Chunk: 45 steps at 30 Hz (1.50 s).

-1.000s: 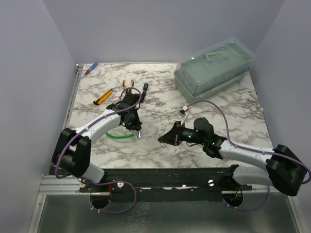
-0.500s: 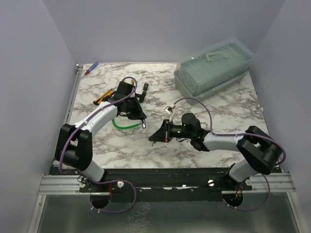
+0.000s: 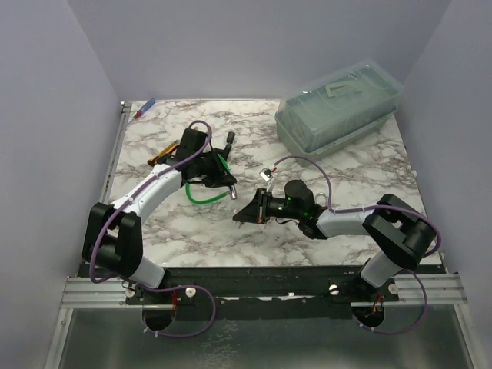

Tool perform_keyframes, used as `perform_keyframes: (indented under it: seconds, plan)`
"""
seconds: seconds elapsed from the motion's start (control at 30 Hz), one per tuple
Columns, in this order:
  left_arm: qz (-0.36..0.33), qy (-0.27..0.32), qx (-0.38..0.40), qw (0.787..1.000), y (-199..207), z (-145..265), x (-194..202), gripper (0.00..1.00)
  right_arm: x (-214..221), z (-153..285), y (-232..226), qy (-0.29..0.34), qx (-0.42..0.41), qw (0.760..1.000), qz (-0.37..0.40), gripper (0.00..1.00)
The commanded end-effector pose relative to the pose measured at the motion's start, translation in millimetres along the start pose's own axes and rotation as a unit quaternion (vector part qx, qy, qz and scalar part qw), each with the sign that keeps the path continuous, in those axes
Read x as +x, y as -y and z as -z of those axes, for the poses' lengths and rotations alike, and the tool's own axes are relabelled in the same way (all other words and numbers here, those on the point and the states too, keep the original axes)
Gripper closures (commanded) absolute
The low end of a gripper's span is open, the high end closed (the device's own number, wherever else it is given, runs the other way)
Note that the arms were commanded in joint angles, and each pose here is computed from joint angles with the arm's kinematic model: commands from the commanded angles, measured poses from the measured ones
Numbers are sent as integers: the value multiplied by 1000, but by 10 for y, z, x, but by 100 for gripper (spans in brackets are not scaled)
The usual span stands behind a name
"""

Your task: Unlock with the key

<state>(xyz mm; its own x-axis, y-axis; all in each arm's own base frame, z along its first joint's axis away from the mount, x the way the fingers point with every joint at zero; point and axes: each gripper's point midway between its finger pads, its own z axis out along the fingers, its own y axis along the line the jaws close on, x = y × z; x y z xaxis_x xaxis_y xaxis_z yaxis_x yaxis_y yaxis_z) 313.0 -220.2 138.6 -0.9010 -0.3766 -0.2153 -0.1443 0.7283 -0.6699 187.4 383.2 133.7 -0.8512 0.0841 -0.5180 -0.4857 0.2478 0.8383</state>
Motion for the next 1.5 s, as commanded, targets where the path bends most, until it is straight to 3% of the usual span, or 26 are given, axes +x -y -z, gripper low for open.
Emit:
perform_keyframes:
  seconds: [0.0,0.77,1.47]
  plan:
    - [4,1,44,999,190,145,35,100,-197,-71,-40,38,0,999,7,100]
    - [9,-1,57,998,205,251,143,100,-224,-83,261,49,66,997,-14,99]
    - [13,-6,58,998,176,240,179,100,-331,-75,236,58,61,996,-6,100]
